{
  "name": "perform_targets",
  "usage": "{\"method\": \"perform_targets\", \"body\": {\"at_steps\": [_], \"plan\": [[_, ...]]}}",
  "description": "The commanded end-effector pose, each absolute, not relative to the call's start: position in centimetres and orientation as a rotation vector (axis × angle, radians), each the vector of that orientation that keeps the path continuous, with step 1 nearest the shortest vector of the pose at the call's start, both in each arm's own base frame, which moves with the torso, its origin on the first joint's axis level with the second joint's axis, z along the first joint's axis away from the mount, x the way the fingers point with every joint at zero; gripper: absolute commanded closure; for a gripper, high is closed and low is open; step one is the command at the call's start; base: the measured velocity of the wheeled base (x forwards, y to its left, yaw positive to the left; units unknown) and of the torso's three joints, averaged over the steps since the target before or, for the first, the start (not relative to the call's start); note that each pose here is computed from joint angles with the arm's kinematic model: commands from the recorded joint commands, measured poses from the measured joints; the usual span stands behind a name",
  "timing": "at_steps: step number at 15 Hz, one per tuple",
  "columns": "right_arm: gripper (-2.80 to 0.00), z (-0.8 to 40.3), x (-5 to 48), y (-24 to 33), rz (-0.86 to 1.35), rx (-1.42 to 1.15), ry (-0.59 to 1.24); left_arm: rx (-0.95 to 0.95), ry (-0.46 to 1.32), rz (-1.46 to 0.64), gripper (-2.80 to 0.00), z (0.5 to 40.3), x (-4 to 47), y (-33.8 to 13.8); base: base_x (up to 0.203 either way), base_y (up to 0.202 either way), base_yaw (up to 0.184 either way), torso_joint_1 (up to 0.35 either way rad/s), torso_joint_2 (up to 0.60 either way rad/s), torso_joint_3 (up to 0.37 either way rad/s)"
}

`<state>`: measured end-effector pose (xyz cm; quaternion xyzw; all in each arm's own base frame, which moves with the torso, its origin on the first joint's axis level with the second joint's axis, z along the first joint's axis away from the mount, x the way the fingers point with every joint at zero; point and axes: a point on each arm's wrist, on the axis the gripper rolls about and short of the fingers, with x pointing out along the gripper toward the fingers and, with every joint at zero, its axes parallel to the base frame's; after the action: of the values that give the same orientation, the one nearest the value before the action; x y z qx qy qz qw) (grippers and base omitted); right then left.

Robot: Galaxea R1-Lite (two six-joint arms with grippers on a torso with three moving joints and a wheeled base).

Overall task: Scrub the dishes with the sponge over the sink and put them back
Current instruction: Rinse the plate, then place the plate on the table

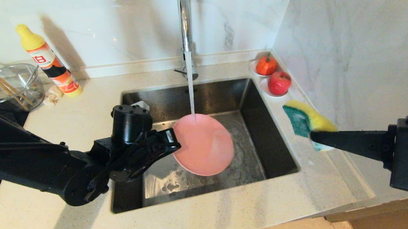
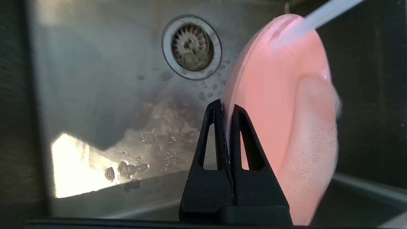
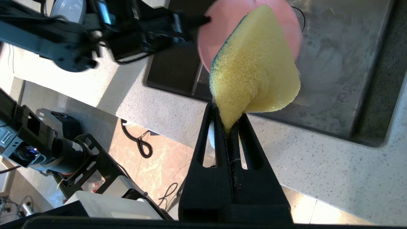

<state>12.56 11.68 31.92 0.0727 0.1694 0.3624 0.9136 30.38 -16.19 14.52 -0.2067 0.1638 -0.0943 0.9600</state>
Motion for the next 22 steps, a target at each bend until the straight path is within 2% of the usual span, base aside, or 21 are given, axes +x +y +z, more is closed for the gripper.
{"method": "perform_targets", "body": {"at_steps": [1,8,15,19,22], "plan": [[0.0,31.7,12.3,11.4,0.749,0.15,0.354,-0.389,0.267,-0.186,0.0,16.8,29.3,-14.9,0.0,0.0,0.0,0.0,0.0,0.0],[0.0,31.4,12.1,11.2,0.756,0.155,0.351,-0.161,0.152,-0.05,0.0,17.7,28.3,-11.1,0.0,0.0,0.0,0.0,0.0,0.0],[0.0,31.1,12.2,11.3,0.752,0.15,0.364,0.136,-0.208,0.098,0.0,21.3,25.8,-6.3,0.0,0.0,0.0,0.0,0.0,0.0],[0.0,30.6,12.3,11.4,0.749,0.142,0.385,0.234,-0.408,0.167,0.0,23.1,23.3,-5.2,0.0,0.0,0.0,0.0,0.0,0.0],[0.0,30.3,12.6,11.7,0.747,0.137,0.399,0.3,-0.422,0.167,0.0,22.9,22.5,-5.0,0.0,0.0,0.0,0.0,0.0,0.0]]}}
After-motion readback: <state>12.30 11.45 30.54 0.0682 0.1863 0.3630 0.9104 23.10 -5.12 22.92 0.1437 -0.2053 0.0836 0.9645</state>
